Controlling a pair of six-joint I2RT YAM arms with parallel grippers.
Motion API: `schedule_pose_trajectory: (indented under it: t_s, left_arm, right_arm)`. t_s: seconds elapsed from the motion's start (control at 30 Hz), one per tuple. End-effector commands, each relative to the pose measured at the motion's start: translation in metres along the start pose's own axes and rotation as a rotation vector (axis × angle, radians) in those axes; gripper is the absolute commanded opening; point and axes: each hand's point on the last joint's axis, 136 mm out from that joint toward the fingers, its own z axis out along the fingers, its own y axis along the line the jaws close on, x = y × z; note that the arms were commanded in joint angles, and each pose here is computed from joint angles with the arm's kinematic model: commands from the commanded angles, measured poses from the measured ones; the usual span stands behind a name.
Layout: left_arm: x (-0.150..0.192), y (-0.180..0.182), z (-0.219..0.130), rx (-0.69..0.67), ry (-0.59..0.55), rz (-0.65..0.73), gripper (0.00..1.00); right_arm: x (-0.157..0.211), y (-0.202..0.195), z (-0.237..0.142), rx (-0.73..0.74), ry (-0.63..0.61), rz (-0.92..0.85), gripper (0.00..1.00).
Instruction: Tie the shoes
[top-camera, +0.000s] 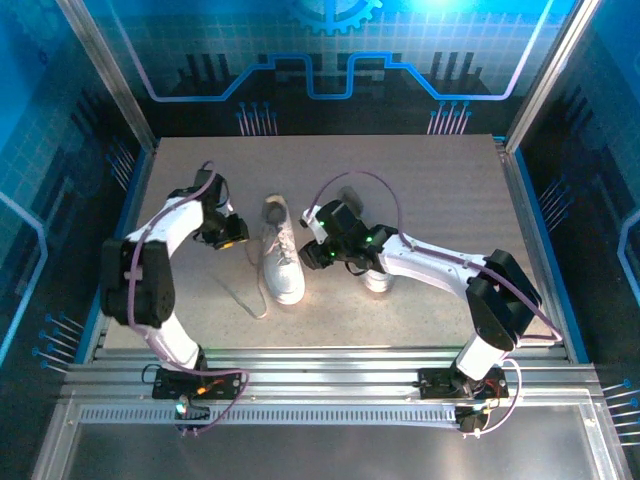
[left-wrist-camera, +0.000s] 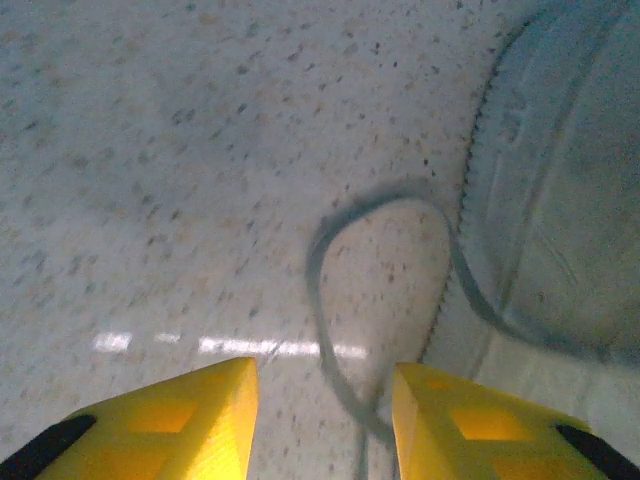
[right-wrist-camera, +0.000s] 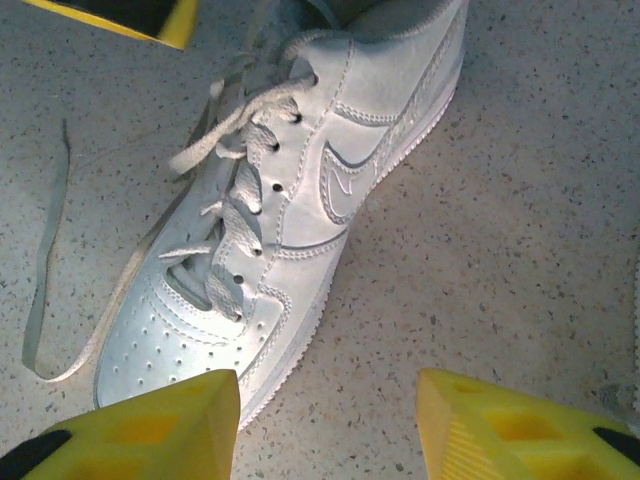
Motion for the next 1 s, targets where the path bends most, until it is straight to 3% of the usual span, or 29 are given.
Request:
schedule_pose_trajectory:
  t_s: [0.0, 0.17, 0.4, 0.47, 0.53, 0.63, 0.8, 0.97]
  left_arm:
    - [-0.020, -0.009, 0.012, -0.073, -0.021, 0.069, 0.41]
    - [-0.025, -0.001, 0.043, -0.174, 0.028, 0.091, 0.42]
    - [-0.007, 0.017, 0.065, -0.236, 0.099, 0.078, 0.41]
    - [-0.004, 0.018, 0.064, -0.234, 0.099, 0.079, 0.33]
    - [-0.001, 0.020, 0.062, -0.236, 0.102, 0.084, 0.19]
    - [0.000, 0.022, 0.052, -0.240, 0.084, 0.089, 0.01]
    - [-0.008, 0.023, 0.012, -0.197, -0.020, 0.081, 0.00]
    - [-0.018, 0.019, -0.056, -0.146, -0.189, 0.086, 0.00]
  right_arm:
    - [0.000, -0.001, -0.007, 0.016, -0.008, 0.015, 0.49]
    - [-0.002, -0.007, -0.008, 0.041, -0.015, 0.014, 0.49]
    - [-0.007, -0.013, -0.012, 0.066, -0.035, 0.016, 0.49]
    - [-0.008, -0.015, -0.013, 0.069, -0.037, 0.017, 0.49]
    - [-0.010, -0.016, -0.014, 0.072, -0.042, 0.017, 0.49]
    - [-0.012, -0.017, -0.017, 0.074, -0.047, 0.019, 0.49]
    - [-0.013, -0.022, -0.024, 0.067, -0.059, 0.044, 0.49]
    - [-0.011, -0.024, -0.030, 0.067, -0.062, 0.047, 0.49]
